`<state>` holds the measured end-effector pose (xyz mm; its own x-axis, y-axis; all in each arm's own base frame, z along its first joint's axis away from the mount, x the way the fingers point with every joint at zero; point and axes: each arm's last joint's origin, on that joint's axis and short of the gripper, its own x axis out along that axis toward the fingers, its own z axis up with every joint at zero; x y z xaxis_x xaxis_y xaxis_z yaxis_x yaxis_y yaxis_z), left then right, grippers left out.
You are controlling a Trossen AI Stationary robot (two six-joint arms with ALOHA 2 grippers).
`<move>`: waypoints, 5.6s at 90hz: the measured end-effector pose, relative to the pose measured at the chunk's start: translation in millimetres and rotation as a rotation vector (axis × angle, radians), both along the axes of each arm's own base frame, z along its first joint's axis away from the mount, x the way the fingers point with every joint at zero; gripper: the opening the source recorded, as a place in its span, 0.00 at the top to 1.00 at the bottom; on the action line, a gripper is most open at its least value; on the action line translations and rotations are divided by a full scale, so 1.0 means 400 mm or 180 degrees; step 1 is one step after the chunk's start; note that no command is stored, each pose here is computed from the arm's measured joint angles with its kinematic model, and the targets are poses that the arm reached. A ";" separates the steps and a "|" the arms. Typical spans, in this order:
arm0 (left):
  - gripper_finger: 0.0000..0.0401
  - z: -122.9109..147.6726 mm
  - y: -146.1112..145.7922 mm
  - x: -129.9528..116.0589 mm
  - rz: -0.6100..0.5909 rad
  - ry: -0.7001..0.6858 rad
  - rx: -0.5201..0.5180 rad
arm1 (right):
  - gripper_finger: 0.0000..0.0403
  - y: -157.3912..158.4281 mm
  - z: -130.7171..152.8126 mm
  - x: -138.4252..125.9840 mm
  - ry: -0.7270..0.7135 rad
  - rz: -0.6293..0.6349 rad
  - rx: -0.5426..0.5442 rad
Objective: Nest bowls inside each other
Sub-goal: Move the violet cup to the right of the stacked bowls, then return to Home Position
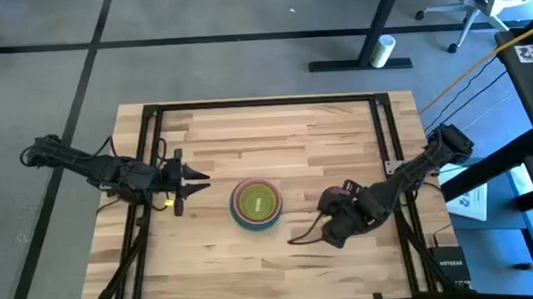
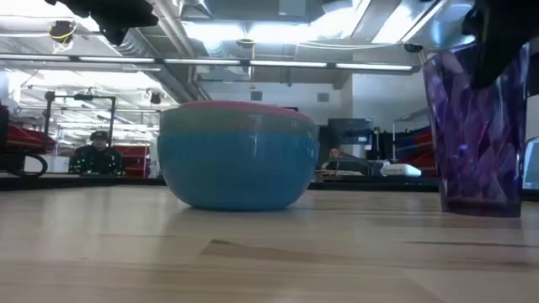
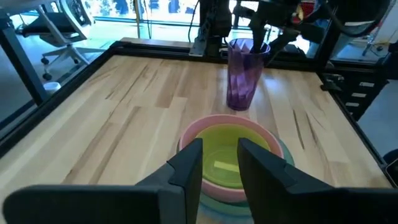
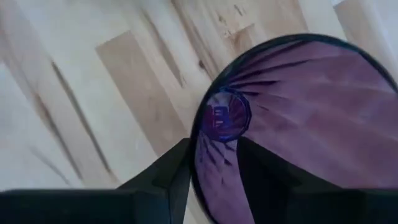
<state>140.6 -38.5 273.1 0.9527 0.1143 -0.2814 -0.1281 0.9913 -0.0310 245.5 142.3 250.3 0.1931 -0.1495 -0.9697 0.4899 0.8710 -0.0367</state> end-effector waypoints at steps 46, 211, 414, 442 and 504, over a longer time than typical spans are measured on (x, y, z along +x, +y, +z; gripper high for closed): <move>0.79 0.000 0.000 0.000 0.0002 0.0000 0.0011 | 0.99 -0.027 -0.009 0.042 -0.0241 0.0057 0.0138; 0.79 0.000 0.013 0.003 0.0109 0.0007 0.0059 | 1.00 -0.101 -0.014 0.271 0.0030 0.0803 0.0066; 0.79 0.030 0.013 -0.042 -0.0099 -0.0283 0.0045 | 0.83 -0.110 0.339 0.158 -0.1443 0.1221 -0.0366; 0.79 0.071 0.044 -0.131 -0.0148 -0.0815 0.0075 | 0.83 -0.146 0.416 0.023 -0.2201 0.1057 -0.0809; 0.79 -0.063 0.067 -0.191 -0.0142 -0.1269 -0.0193 | 0.83 -0.230 0.185 -0.198 -0.3515 0.0636 -0.0550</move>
<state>64.2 -11.8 247.9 0.9922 0.0650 0.1060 -0.0511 0.9904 -0.1282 166.3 50.3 324.3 0.9652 -0.1353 -0.2237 0.1817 0.9624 0.2018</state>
